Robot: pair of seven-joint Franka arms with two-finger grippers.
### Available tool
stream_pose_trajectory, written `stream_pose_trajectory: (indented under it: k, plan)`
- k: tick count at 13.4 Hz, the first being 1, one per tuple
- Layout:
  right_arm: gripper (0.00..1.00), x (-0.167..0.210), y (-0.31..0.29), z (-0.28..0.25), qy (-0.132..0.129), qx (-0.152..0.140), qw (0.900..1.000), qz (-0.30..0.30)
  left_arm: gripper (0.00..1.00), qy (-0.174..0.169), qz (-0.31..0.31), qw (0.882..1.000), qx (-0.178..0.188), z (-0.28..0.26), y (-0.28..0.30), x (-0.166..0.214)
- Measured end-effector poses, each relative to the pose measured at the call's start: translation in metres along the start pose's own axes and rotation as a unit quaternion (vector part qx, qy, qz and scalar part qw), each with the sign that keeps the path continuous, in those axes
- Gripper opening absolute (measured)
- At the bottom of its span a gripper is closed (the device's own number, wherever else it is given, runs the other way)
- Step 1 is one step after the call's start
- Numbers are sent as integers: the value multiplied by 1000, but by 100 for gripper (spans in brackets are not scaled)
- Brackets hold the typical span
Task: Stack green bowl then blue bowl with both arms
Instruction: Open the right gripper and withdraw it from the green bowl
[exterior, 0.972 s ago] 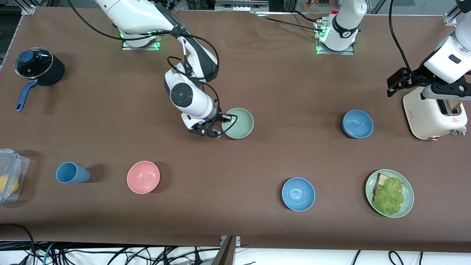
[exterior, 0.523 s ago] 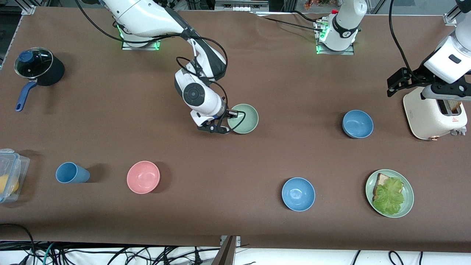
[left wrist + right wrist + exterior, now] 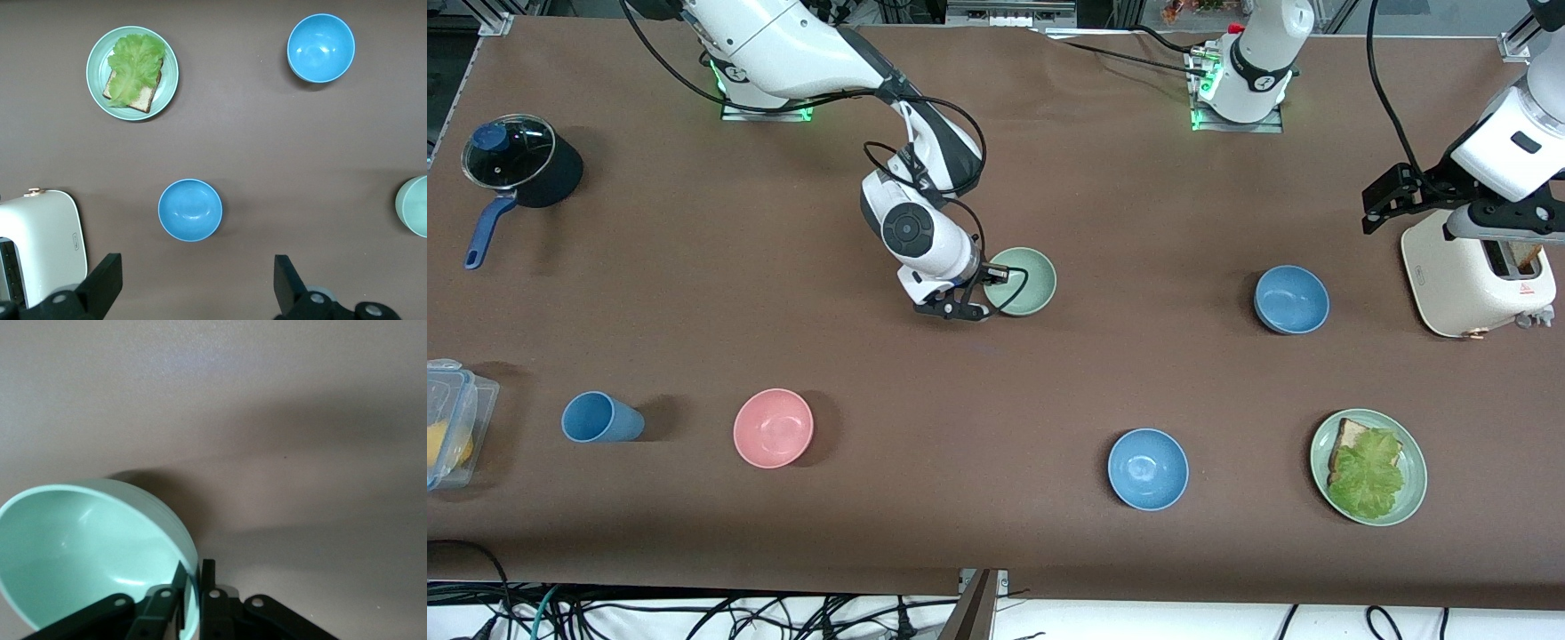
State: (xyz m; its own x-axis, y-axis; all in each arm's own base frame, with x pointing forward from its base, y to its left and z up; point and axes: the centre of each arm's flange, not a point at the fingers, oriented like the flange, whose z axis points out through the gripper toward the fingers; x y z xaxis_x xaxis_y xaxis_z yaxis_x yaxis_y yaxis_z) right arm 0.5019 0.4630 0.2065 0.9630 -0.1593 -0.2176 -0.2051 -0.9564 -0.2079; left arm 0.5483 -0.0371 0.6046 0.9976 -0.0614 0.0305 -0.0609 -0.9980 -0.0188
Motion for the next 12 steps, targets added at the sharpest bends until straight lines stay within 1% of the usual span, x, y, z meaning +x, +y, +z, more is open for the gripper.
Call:
stream_pose_trajectory:
  k: [1, 3, 4, 5, 6, 7, 8, 10, 12]
  plan:
    - [26, 1, -2, -3, 2, 2, 1000, -1, 100, 0, 0, 1000, 0, 0, 0, 0]
    - [48, 8, -8, -18, 9, 9, 1000, -3, 100, 0, 0, 1000, 0, 0, 0, 0]
    - [57, 15, -11, -34, 10, 4, 1000, -5, 100, 0, 0, 1000, 0, 0, 0, 0]
    - [69, 25, -11, -59, 10, -7, 1000, -11, 100, 0, 0, 1000, 0, 0, 0, 0]
    - [80, 36, -9, -93, 12, -25, 999, -26, 100, 0, 0, 1000, 0, 0, 0, 0]
    - [92, 49, -3, -132, 19, -41, 998, -47, 100, 0, 0, 1000, 0, 0, 0, 0]
    - [99, 63, 10, -173, 31, -56, 996, -64, 100, 0, 0, 1000, 0, 0, 0, 0]
    - [100, 94, 63, -249, 48, -80, 991, -96, 100, 0, 0, 1000, 0, 0, 0, 0]
    - [100, 125, 134, -302, 50, -100, 986, -127, 100, -1, 1, 1000, 0, 1, 1, 1]
